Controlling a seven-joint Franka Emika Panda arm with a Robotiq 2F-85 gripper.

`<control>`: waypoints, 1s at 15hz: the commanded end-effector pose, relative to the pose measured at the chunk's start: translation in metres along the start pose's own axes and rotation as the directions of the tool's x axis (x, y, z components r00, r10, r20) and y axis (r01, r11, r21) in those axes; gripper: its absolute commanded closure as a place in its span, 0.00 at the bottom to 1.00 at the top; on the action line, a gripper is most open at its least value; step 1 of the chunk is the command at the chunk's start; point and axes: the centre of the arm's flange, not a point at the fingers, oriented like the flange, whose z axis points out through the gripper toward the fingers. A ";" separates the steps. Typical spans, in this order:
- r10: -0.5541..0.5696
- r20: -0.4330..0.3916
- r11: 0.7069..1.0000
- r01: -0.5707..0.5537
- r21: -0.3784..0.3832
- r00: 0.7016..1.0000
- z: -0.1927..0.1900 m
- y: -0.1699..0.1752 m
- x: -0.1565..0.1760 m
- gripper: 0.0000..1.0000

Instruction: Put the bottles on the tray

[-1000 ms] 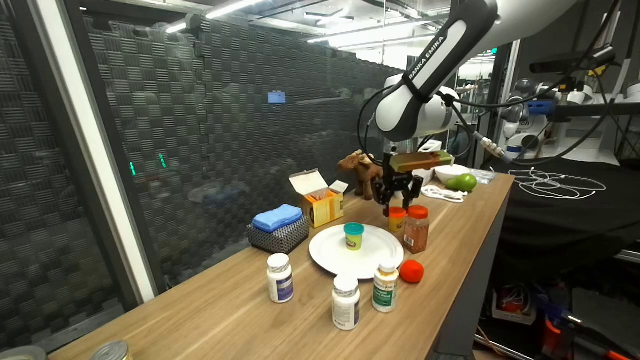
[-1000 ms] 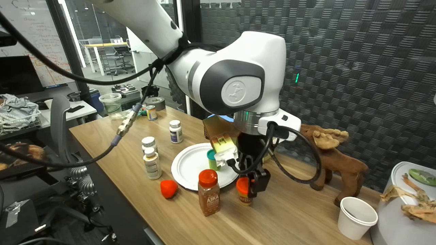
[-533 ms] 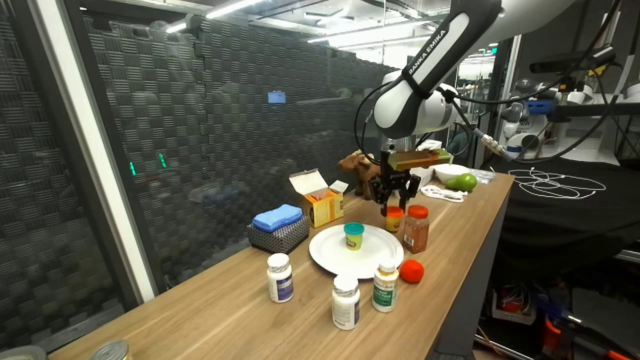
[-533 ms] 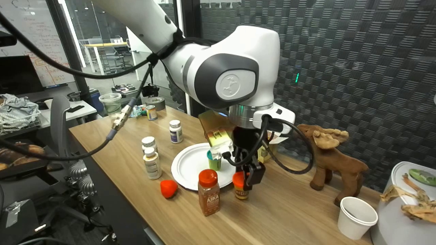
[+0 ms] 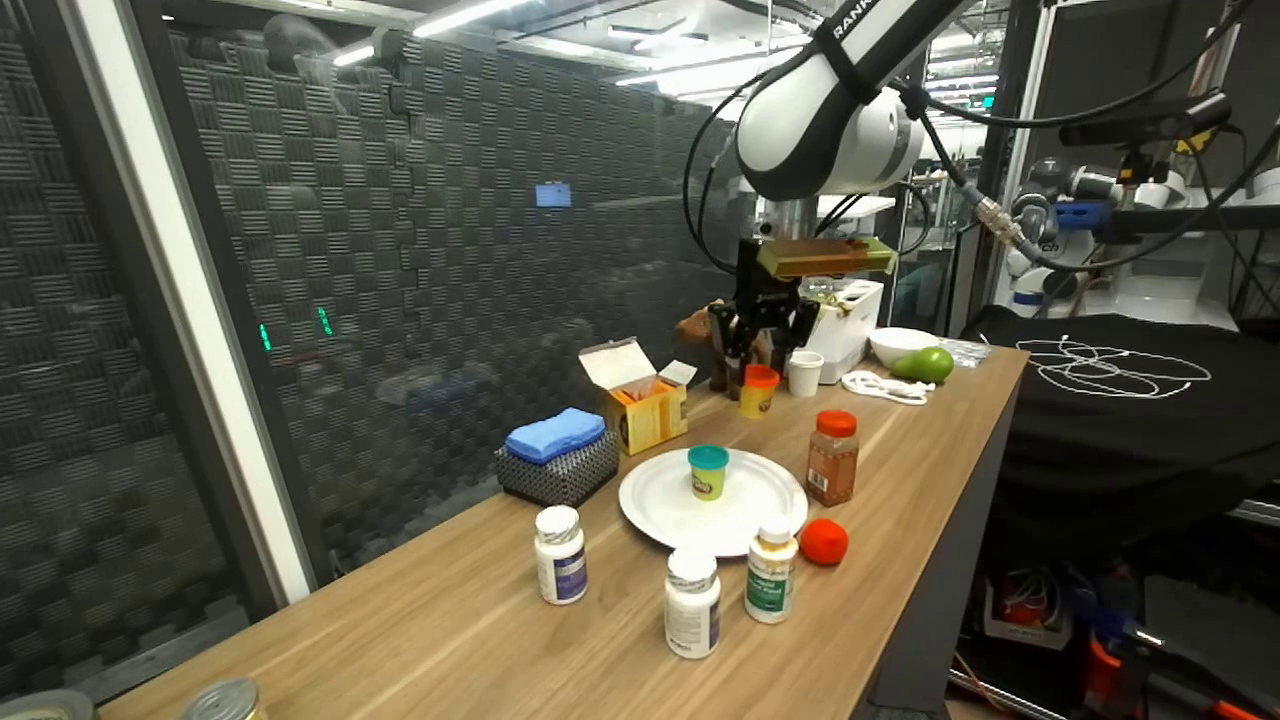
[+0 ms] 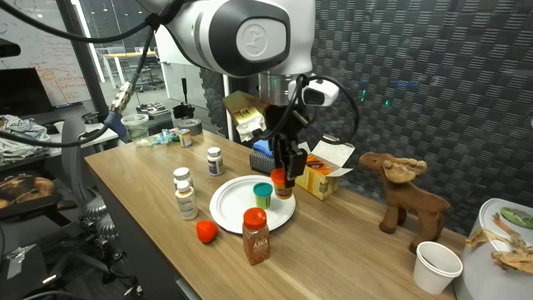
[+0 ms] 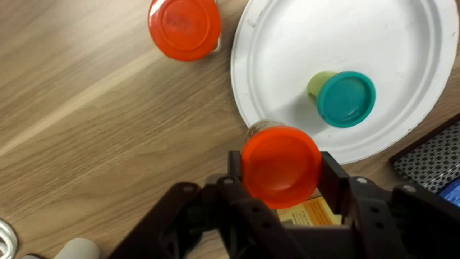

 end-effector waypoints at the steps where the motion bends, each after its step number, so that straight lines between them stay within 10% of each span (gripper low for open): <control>1: -0.037 0.074 0.999 0.037 0.002 0.997 0.009 -0.017 -0.029 0.71; 15: -0.070 0.146 0.996 0.062 0.059 0.987 0.077 -0.025 -0.025 0.71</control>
